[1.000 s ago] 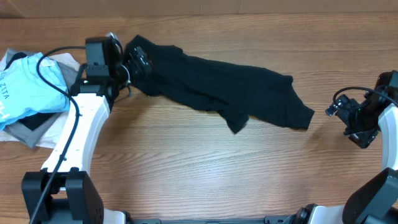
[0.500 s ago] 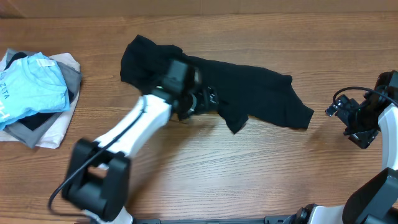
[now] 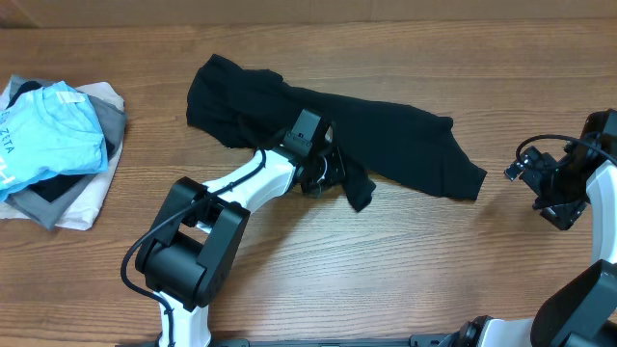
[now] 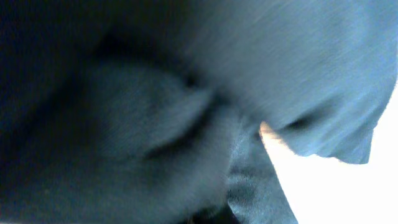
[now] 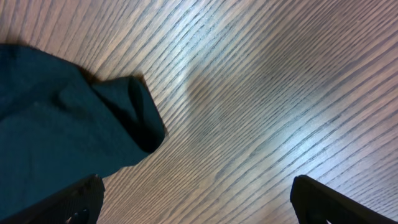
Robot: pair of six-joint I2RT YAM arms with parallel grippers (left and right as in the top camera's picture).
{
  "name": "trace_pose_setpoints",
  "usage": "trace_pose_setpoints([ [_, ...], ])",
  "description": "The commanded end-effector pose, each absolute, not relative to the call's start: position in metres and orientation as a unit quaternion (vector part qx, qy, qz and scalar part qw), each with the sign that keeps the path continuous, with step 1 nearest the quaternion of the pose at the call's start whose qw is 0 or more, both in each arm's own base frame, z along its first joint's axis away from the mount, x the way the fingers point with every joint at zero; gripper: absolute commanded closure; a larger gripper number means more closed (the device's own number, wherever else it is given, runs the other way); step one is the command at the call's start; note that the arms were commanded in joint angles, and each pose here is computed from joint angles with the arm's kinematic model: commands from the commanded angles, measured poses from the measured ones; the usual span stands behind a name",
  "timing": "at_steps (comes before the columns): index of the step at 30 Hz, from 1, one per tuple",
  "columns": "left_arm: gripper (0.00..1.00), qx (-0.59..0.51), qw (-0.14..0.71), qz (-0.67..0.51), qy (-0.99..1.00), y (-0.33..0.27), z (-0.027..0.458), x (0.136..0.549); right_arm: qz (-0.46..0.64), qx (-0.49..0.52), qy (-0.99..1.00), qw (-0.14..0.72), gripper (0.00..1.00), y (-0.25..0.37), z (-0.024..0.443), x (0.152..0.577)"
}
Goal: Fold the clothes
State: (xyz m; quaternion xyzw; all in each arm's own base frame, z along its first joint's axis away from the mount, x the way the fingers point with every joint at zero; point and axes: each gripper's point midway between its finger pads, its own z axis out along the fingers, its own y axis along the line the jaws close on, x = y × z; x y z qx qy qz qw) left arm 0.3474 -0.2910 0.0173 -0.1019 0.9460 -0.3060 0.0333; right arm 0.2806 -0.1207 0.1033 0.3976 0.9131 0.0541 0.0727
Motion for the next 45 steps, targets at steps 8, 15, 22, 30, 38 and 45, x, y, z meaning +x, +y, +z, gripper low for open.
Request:
trace_pose_setpoints([
  [8,0.96,-0.099,-0.067,-0.179,0.977,-0.175,0.057,0.282,0.153,0.326,0.932,0.044,0.00,-0.069,0.107,0.275],
  [15,0.96,-0.138,-0.045,-0.152,0.978,-0.124,0.072,0.289,0.157,0.239,0.958,-0.011,0.07,-0.009,0.069,0.256],
  [22,0.96,-0.135,-0.044,-0.151,0.978,-0.124,0.072,0.289,0.173,0.100,0.979,-0.032,0.12,0.070,0.054,0.245],
  [30,0.96,-0.135,-0.044,-0.151,0.978,-0.124,0.072,0.289,0.150,0.071,0.986,-0.029,0.24,0.092,0.050,0.244],
  [38,0.96,-0.136,-0.045,-0.151,0.978,-0.124,0.072,0.288,0.153,0.068,0.986,-0.013,0.26,0.094,0.048,0.253],
  [45,0.96,-0.136,-0.045,-0.150,0.978,-0.124,0.072,0.288,0.136,0.099,0.985,-0.040,0.26,0.090,0.034,0.250],
])
